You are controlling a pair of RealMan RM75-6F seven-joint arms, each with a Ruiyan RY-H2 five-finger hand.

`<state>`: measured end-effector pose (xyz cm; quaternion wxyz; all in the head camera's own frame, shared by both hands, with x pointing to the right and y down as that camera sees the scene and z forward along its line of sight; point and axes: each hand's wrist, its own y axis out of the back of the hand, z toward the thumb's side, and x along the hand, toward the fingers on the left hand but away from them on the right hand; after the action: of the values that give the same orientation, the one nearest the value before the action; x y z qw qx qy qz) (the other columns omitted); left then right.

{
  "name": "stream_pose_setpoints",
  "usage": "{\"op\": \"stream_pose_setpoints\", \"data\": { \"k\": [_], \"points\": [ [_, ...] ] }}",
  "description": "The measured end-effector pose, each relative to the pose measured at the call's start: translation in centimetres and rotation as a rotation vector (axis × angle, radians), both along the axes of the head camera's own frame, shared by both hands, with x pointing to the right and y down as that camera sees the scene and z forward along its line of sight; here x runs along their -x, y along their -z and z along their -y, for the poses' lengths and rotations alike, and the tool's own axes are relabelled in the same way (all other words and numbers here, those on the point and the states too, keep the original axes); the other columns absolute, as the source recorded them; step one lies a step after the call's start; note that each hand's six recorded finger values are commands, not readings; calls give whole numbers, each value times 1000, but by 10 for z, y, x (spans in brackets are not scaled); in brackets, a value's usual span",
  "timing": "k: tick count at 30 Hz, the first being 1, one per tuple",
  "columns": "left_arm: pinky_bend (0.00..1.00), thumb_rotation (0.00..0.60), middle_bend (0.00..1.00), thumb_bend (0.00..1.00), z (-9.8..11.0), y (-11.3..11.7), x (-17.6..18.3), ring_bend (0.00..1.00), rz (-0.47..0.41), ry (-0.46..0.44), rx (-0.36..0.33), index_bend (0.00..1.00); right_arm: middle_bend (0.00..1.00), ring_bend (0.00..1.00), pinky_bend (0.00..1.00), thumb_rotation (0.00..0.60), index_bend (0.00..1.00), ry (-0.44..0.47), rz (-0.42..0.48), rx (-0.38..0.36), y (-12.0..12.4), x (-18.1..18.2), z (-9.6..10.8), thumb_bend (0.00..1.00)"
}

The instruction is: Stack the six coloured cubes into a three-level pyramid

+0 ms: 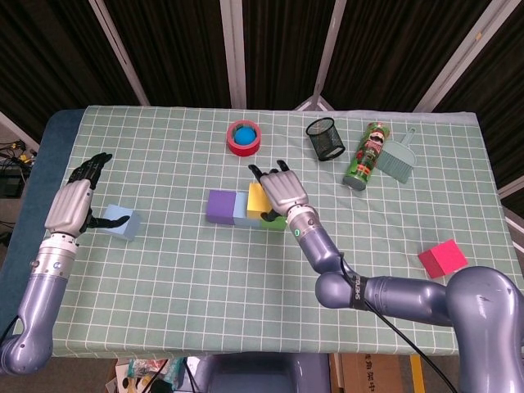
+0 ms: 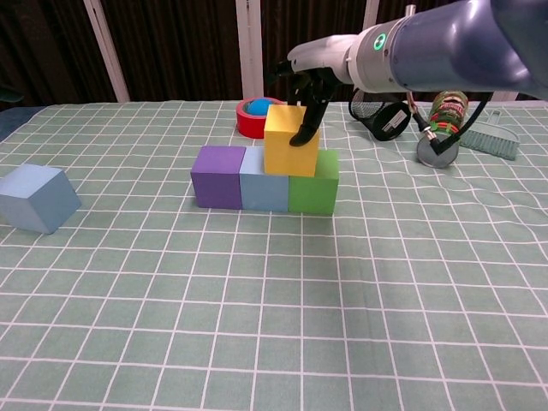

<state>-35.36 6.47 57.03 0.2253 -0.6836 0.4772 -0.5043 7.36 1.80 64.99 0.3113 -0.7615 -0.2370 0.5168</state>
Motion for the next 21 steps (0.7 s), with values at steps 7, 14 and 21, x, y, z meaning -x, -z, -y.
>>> {"op": "stream_pose_setpoints", "data": {
  "k": [7,14,21],
  "points": [
    [0,600,23,99,0,0,0,0,1,0,0,0,366,243,0,600,0,3,6,-8,2,2,1,266],
    [0,600,23,100,0,0,0,0,1,-1,1,0,366,243,0,600,0,1,1,0,-2,1,-1,265],
    [0,600,23,99,-1,-1,0,0,3,-3,4,0,366,242,0,600,0,3,1,-3,-4,2,-2,265]
  ]
}}
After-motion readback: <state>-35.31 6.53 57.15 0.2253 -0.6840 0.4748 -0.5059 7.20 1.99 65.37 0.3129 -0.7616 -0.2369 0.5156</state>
